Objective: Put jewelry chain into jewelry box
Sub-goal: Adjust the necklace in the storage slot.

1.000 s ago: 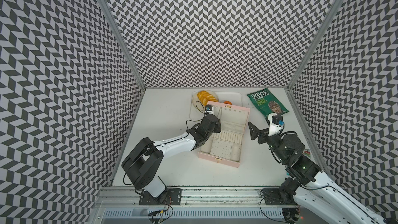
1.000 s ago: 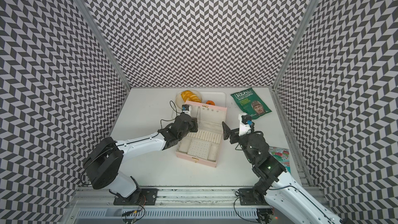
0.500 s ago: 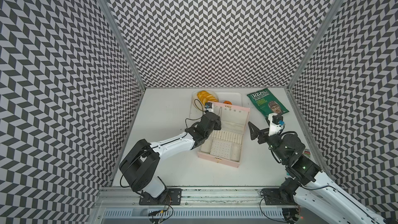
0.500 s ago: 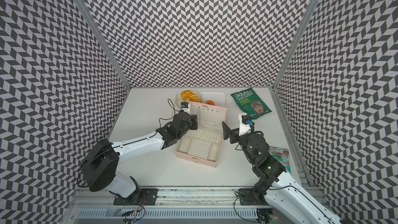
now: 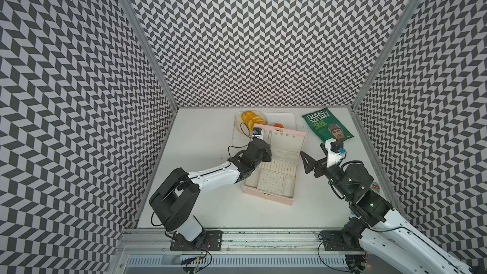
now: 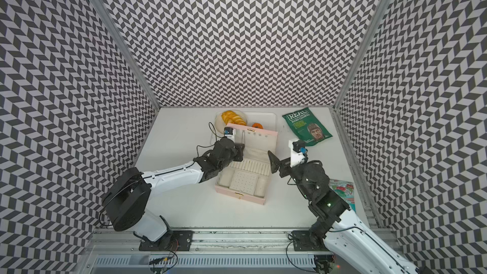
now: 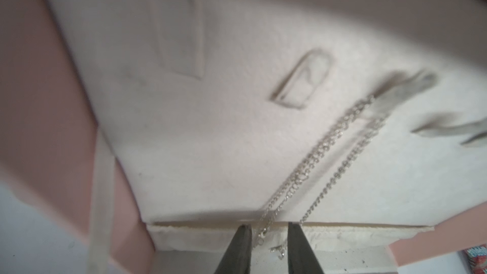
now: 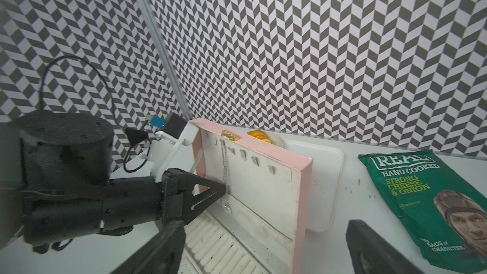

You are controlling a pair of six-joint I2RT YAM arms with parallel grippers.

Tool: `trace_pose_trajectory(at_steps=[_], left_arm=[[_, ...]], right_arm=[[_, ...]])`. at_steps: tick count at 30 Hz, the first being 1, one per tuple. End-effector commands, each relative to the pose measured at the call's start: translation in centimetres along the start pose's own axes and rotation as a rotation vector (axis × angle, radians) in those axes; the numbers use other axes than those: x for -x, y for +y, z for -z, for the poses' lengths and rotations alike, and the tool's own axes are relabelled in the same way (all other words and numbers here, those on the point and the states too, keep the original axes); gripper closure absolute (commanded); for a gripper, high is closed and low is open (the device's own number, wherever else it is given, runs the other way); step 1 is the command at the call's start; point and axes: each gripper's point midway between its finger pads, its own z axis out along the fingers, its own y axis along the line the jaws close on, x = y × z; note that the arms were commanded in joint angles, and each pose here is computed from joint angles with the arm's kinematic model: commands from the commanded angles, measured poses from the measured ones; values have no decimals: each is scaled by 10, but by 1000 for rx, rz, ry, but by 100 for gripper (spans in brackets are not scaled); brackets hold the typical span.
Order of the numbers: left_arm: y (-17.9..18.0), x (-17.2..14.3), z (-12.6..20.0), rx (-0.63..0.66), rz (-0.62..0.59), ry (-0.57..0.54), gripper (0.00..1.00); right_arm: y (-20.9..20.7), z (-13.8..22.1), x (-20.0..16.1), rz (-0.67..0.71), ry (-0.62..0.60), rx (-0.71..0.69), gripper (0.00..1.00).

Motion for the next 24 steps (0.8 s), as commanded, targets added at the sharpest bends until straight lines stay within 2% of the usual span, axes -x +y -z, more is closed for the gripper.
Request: trace_pose_trajectory(at_steps=[1,17,18,21,24], left_arm=[[0,-1,-5,-12,-5,-1,72],[11,-3,-18,68,2,4,76],[11,-2,-18,71,2,-1,78],[10,3,-17,68,4,-12,93],[9,5,-15,66,5,-15,100]], right_arm=[[18,-3,6,4,-21,100,0],[18,-4,4,2,-17,100,0],[19,-4,4,1,-16,101,0],[19,-5,3,1,-14,102,0],[19,-5,3,1,-13,102,0]])
